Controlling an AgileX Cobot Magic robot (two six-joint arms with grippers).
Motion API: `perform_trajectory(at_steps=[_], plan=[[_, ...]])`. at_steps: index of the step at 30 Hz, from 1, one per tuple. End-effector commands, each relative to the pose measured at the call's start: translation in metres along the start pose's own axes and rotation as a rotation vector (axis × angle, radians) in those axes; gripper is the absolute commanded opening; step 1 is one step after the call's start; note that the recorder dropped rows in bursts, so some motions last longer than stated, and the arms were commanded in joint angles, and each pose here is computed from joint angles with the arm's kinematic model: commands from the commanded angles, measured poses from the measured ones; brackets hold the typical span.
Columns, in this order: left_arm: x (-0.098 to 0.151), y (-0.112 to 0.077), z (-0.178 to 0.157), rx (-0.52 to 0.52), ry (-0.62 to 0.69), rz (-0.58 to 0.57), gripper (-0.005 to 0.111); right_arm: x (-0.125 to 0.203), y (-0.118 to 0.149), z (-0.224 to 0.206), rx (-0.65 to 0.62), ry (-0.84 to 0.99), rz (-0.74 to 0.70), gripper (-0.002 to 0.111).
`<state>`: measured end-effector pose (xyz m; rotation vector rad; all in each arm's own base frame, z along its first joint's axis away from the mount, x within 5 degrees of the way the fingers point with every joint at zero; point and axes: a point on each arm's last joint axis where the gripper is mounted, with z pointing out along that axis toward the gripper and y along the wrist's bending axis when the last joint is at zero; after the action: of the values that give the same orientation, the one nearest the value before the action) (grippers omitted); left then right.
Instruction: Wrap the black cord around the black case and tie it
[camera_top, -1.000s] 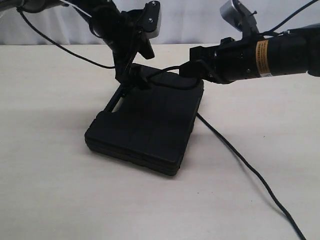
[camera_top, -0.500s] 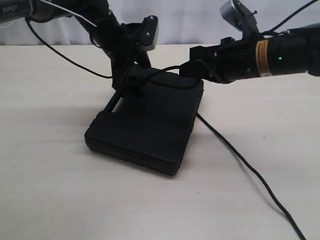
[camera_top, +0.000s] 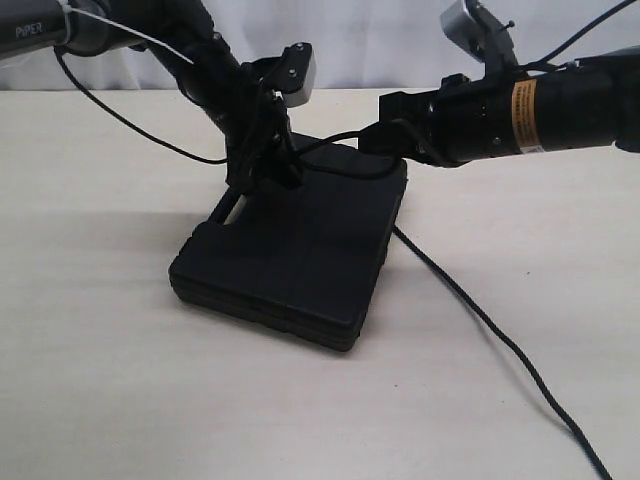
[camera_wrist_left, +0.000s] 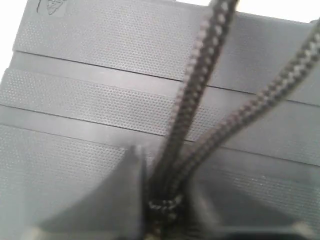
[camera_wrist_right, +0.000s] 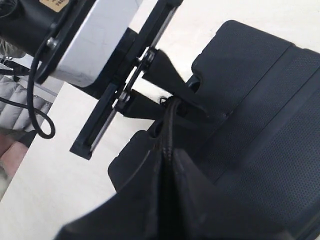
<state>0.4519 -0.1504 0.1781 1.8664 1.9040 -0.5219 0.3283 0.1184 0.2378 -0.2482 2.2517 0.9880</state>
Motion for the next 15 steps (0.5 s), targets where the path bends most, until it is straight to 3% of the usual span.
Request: perform_trajectory(at_steps=[1, 2, 3, 4, 5, 7, 11, 15], plan=[[0.0, -0.005, -0.003, 0.063, -0.026, -0.012, 0.0, -0.002, -0.001, -0.001, 0.01, -0.005, 0.008, 0.011], [-0.001, -0.005, -0.003, 0.063, -0.031, -0.014, 0.0, -0.002, -0.002, -0.001, 0.014, -0.007, 0.008, 0.015], [-0.002, -0.005, -0.003, 0.063, -0.041, -0.018, 0.0, -0.002, -0.002, -0.001, 0.018, -0.009, 0.013, 0.03], [-0.002, -0.005, -0.003, 0.063, -0.043, -0.019, 0.0, -0.002, -0.002, -0.001, 0.023, -0.008, 0.016, 0.038], [-0.002, -0.005, -0.003, 0.063, -0.043, -0.019, 0.0, -0.003, -0.002, -0.003, 0.044, -0.013, 0.029, 0.056], [-0.002, -0.005, -0.003, 0.063, -0.043, -0.024, 0.0, -0.012, -0.006, -0.021, 0.053, -0.061, 0.018, 0.076], [-0.004, -0.005, -0.003, 0.064, -0.067, -0.034, 0.0, -0.036, -0.027, -0.092, 0.099, -0.218, -0.035, 0.069], [-0.006, -0.005, -0.003, 0.064, -0.084, -0.04, 0.0, -0.04, -0.037, -0.123, 0.145, -0.276, -0.122, 0.067]])
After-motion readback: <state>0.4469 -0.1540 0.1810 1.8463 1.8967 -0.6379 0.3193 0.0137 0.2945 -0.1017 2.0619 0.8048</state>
